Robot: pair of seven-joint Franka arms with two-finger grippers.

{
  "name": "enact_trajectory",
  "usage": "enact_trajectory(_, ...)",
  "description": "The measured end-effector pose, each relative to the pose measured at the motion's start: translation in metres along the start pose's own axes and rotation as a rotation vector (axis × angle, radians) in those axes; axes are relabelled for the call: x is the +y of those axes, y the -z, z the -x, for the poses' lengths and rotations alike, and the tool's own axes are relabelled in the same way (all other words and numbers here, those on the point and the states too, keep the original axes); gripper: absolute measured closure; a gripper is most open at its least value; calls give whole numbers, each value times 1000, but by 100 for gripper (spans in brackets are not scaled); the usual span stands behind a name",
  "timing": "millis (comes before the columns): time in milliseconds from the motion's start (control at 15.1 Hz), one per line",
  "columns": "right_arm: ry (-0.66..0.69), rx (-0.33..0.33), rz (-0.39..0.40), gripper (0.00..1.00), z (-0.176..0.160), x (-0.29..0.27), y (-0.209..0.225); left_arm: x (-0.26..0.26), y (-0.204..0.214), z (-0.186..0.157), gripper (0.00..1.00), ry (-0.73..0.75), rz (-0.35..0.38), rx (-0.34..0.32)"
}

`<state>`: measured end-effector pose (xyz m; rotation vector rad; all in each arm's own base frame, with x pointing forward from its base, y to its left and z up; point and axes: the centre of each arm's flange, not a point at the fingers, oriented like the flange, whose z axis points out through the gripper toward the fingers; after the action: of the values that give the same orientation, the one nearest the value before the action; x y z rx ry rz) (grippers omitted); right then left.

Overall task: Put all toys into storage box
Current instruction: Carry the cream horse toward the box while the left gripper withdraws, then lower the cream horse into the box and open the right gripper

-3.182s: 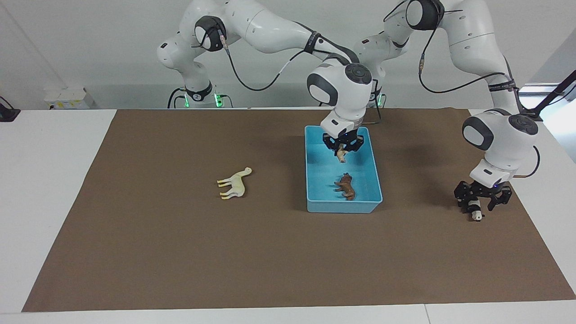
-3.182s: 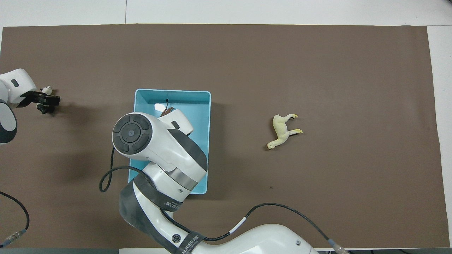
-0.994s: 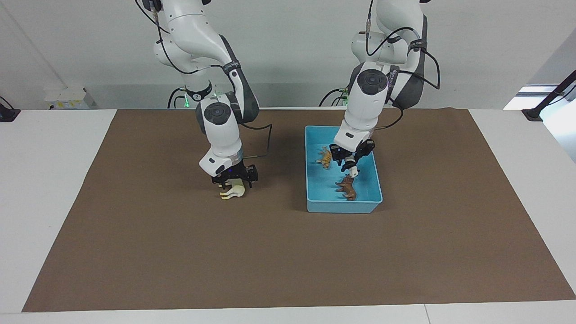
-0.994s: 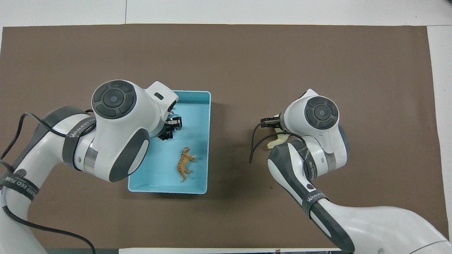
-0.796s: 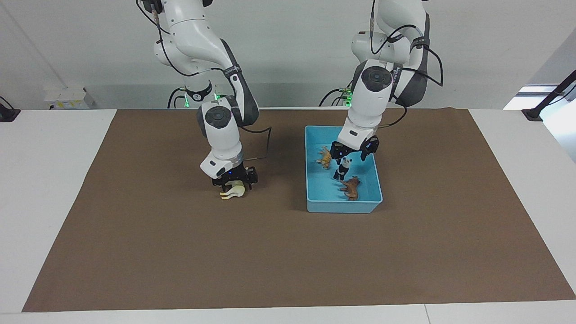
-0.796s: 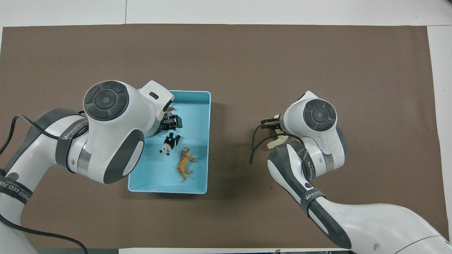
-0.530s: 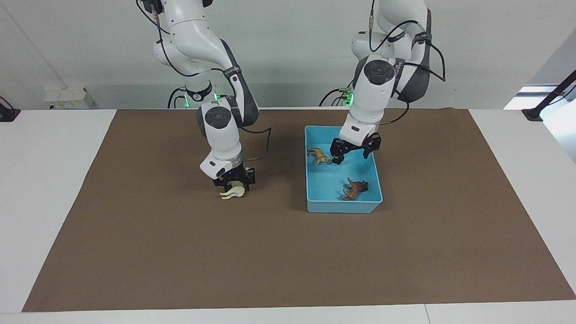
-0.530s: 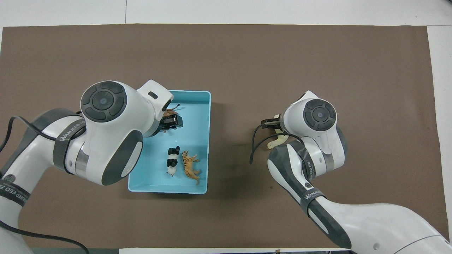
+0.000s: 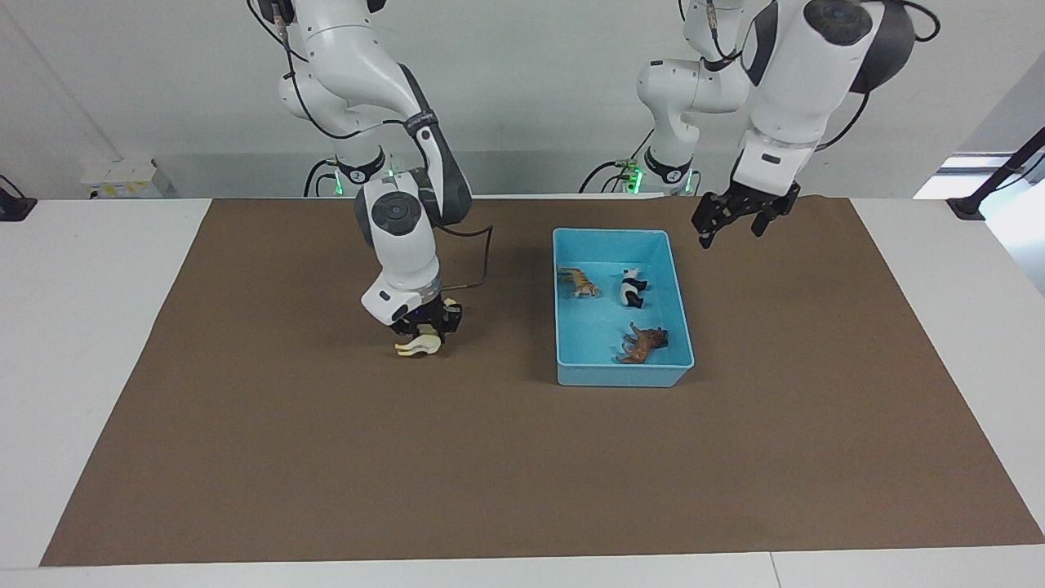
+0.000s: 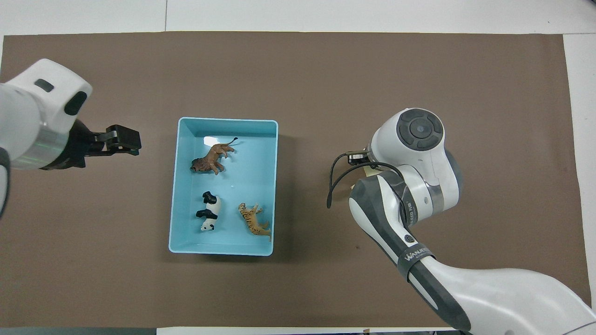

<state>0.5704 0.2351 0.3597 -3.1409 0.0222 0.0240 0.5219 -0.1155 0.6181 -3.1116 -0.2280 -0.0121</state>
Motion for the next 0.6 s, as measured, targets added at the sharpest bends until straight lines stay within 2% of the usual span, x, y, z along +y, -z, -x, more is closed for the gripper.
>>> enact_trajectory(66,-17,-8,-5,52,-3,-24,39,-13,13,-2,0,-4,-3,-7)
enact_trajectory(199,-59,-3,-44,52,11,-97,118,-33,26,-6,0,-12,-4,-13)
enact_trajectory(331,-91,27,-92,52,38,-178,163,-38,23,-10,0,-16,-6,-20)
enact_trajectory(464,-106,34,-97,52,60,-239,155,-44,17,-14,0,0,-3,-45)
enact_trajectory(597,-108,31,-84,52,68,-278,118,-56,15,-19,0,4,28,-53)
